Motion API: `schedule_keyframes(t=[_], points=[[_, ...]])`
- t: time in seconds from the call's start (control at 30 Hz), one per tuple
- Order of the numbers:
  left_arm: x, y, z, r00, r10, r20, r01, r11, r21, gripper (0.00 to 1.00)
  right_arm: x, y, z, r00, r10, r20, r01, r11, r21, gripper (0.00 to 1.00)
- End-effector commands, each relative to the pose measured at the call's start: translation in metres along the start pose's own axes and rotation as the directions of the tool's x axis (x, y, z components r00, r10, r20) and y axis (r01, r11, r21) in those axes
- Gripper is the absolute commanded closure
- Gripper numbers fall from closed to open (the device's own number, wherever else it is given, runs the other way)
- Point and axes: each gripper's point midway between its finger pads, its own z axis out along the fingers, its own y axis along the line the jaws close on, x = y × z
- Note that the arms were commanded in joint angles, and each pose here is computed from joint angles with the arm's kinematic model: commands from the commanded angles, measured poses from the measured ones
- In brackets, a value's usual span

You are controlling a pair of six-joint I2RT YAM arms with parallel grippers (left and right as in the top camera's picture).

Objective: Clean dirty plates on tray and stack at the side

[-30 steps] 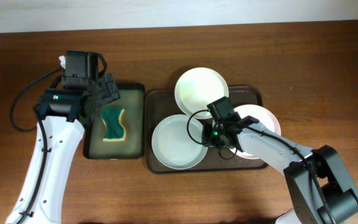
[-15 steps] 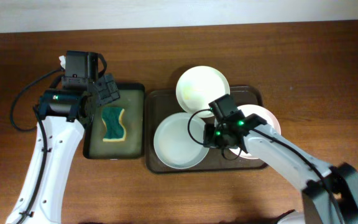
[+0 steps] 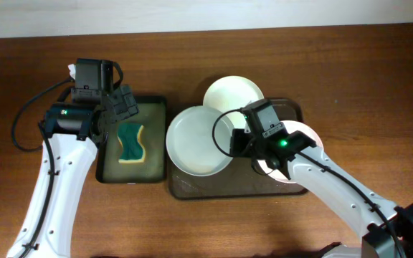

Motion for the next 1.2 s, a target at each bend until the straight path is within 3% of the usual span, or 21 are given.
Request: schedule_keyframes(t=[0.0, 0.23, 0.63, 1.17], points=[[-0.005, 0.002, -0.004, 1.0, -0.007, 0.016, 0.007, 1.0, -0.006, 0.01, -0.018, 0.025, -0.006, 0.991, -0.054, 0.12, 0.055, 0.998, -0.004, 0.96], [-0.005, 0.002, -0.004, 1.0, -0.007, 0.016, 0.007, 1.0, -0.006, 0.01, -0.035, 0.066, -0.011, 0.946, -0.127, 0.299, 0.135, 0.991, -0.006, 0.96], [-0.005, 0.002, -0.004, 1.0, -0.007, 0.016, 0.007, 1.0, -0.006, 0.01, -0.036, 0.108, 0.05, 0.912, -0.144, 0.384, 0.192, 0.977, -0.09, 0.96], [-0.005, 0.002, -0.004, 1.0, -0.007, 0.016, 0.007, 1.0, -0.006, 0.0, -0.063, 0.139, 0.029, 0.765, -0.294, 0.573, 0.336, 0.941, 0.036, 0.96]])
